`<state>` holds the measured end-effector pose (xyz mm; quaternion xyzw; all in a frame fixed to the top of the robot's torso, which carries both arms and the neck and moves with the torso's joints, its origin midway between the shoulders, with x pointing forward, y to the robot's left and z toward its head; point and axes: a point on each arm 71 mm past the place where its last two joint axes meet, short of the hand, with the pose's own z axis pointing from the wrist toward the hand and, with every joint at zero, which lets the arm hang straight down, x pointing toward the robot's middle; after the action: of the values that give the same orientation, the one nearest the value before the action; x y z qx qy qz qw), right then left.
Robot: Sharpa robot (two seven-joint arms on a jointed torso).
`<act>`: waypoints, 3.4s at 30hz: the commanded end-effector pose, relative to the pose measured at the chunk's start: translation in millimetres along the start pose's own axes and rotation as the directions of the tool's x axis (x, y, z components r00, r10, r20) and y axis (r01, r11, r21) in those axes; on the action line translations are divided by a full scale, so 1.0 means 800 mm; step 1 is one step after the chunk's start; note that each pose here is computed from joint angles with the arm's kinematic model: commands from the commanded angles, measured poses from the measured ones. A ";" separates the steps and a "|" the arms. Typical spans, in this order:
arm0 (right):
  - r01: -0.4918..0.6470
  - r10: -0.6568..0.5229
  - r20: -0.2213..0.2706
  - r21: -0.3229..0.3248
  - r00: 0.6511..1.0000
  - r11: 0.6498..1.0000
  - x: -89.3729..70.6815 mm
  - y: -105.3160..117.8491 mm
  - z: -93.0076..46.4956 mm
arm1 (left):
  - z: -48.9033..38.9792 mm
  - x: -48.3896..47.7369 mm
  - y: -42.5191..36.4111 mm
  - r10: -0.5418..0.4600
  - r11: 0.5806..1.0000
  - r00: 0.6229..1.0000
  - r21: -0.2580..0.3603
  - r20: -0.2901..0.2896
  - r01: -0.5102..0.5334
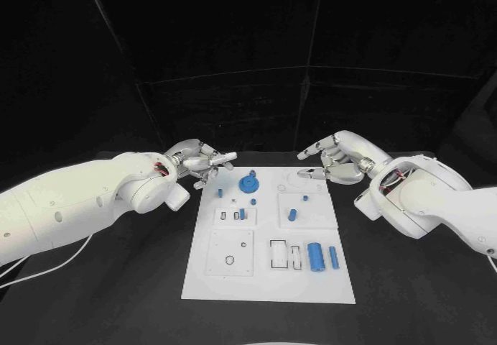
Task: Assemble the parts on the task board
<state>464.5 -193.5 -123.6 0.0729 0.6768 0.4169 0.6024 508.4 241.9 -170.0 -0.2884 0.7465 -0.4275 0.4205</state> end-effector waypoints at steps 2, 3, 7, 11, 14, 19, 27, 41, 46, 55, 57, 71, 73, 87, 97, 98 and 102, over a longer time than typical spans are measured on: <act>-0.064 0.064 -0.005 0.023 0.998 0.998 -0.009 -0.009 0.003 | 0.003 0.007 0.0102 0.308 0.915 0.943 -0.234 -0.124 -0.329; -0.062 0.062 0.003 0.032 0.998 0.998 -0.013 -0.012 0.004 | 0.006 0.010 0.0084 0.353 0.888 0.923 -0.255 -0.152 -0.381; -0.059 0.058 0.011 0.048 0.998 0.997 -0.017 -0.019 0.009 | 0.016 0.021 0.0055 0.450 0.819 0.865 -0.284 -0.222 -0.498; -0.055 0.055 0.010 0.058 0.998 0.997 -0.017 -0.021 0.014 | 0.029 0.034 0.0018 0.503 0.767 0.817 -0.290 -0.281 -0.572; -0.053 0.053 0.007 0.062 0.999 0.997 -0.016 -0.022 0.017 | 0.036 0.043 -0.0012 0.532 0.738 0.788 -0.285 -0.310 -0.611; -0.049 0.048 0.004 0.068 0.999 0.996 -0.015 -0.023 0.020 | 0.045 0.055 -0.0081 0.558 0.715 0.761 -0.273 -0.332 -0.644; -0.039 0.039 -0.004 0.077 0.999 0.996 -0.012 -0.024 0.026 | 0.056 0.076 -0.0109 0.578 0.690 0.728 -0.257 -0.368 -0.677; -0.030 0.031 -0.015 0.085 0.999 0.996 -0.010 -0.025 0.031 | 0.065 0.093 -0.0143 0.587 0.676 0.707 -0.242 -0.394 -0.696; -0.029 0.031 -0.017 0.086 0.999 0.996 -0.009 -0.025 0.032 | 0.068 0.096 -0.0155 0.589 0.675 0.705 -0.240 -0.396 -0.698; -0.029 0.031 -0.023 0.086 0.999 0.996 -0.007 -0.024 0.034 | 0.073 0.100 -0.0144 0.589 0.664 0.694 -0.242 -0.414 -0.707; -0.029 0.031 -0.024 0.086 0.999 0.996 -0.007 -0.024 0.035 | 0.073 0.101 -0.0128 0.588 0.661 0.691 -0.244 -0.420 -0.710; -0.029 0.032 -0.027 0.084 0.999 0.996 -0.005 -0.023 0.036 | 0.076 0.107 -0.0074 0.581 0.648 0.677 -0.247 -0.452 -0.721; -0.029 0.032 -0.028 0.084 0.999 0.996 -0.005 -0.023 0.037 | 0.076 0.108 -0.0074 0.581 0.648 0.676 -0.246 -0.453 -0.721; -0.029 0.032 -0.031 0.082 0.999 0.996 -0.003 -0.023 0.039 | 0.077 0.110 -0.0086 0.573 0.660 0.687 -0.246 -0.446 -0.710; -0.029 0.032 -0.035 0.084 0.999 0.996 -0.002 -0.023 0.041 | 0.077 0.113 -0.0099 0.565 0.668 0.692 -0.243 -0.448 -0.703; -0.029 0.032 -0.036 0.084 0.999 0.996 -0.002 -0.023 0.042 | 0.077 0.114 -0.0101 0.565 0.669 0.693 -0.242 -0.447 -0.702; -0.029 0.032 -0.037 0.087 0.999 0.996 -0.002 -0.023 0.042 | 0.078 0.114 -0.0105 0.565 0.672 0.696 -0.242 -0.444 -0.700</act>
<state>501.7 -191.2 -133.2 0.1049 0.7032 0.3970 0.5804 519.7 142.5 -215.3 -0.0056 0.9291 -0.1328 0.3450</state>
